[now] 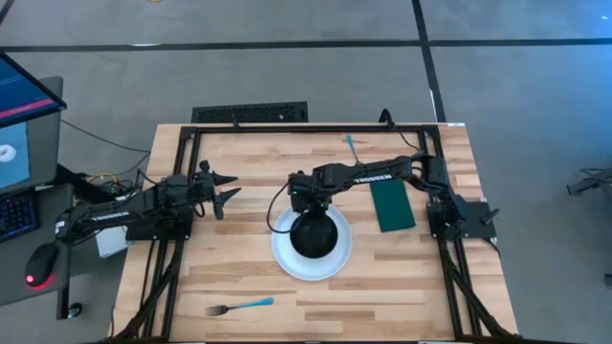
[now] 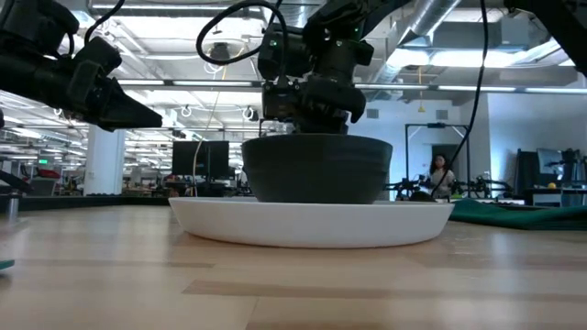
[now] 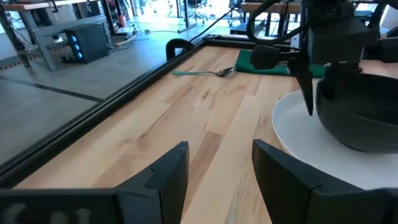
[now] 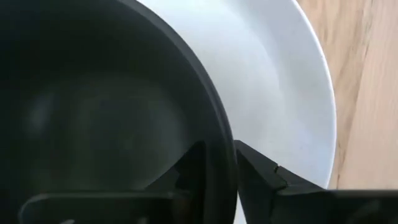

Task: Set table place
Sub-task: Put the black bowl on the white plate, then put the blue fork to the right of the white plate

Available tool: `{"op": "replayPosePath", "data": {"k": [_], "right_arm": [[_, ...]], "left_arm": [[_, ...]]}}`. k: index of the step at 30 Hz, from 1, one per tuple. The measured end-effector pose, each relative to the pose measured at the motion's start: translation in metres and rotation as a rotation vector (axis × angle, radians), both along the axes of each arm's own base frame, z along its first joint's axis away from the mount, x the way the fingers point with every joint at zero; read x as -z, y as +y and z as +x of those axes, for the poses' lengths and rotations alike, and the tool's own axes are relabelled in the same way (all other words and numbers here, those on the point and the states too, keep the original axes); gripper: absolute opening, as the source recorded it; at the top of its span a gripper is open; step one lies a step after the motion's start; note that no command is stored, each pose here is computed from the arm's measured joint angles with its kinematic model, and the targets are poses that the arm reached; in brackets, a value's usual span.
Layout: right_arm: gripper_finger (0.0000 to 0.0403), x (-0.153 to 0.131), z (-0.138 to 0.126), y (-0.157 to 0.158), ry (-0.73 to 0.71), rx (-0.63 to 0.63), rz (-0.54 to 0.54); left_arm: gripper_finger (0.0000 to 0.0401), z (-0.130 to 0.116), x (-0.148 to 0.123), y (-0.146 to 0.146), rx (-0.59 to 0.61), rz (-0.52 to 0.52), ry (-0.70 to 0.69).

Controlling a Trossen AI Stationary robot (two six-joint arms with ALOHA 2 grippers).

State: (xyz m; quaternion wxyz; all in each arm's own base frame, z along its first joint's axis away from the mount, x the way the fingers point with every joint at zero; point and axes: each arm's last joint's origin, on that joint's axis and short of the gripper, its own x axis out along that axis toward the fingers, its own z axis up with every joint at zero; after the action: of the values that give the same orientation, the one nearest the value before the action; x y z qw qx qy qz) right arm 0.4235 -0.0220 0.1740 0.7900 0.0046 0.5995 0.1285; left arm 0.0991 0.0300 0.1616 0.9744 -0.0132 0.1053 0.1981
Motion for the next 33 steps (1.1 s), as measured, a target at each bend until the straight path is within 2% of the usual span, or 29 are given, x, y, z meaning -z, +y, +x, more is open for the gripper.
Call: {"op": "replayPosePath", "data": {"k": [11,15,19,23,29,33], "right_arm": [[0.0213,0.001,-0.003,0.004,0.029,-0.013,0.001],[0.0244,-0.007,-0.003,0.005,0.024,-0.049,-0.011],[0.025,-0.023,0.0,0.004,0.017,-0.052,-0.017],[0.0249,-0.046,0.003,0.002,0.015,-0.052,-0.082],[0.0249,-0.092,0.002,-0.001,0.018,-0.048,-0.113],[0.0249,-0.126,-0.008,0.001,0.07,0.038,-0.089]], "left_arm": [[0.0167,0.0,0.0,0.0,0.0,0.0,0.0],[0.0167,0.0,0.0,0.0,0.0,0.0,0.0],[0.0167,0.0,0.0,0.0,0.0,0.0,0.0],[0.0167,0.0,0.0,0.0,0.0,0.0,0.0],[0.0167,0.0,0.0,0.0,0.0,0.0,0.0],[0.0167,0.0,0.0,0.0,-0.004,-0.017,-0.007]]}}
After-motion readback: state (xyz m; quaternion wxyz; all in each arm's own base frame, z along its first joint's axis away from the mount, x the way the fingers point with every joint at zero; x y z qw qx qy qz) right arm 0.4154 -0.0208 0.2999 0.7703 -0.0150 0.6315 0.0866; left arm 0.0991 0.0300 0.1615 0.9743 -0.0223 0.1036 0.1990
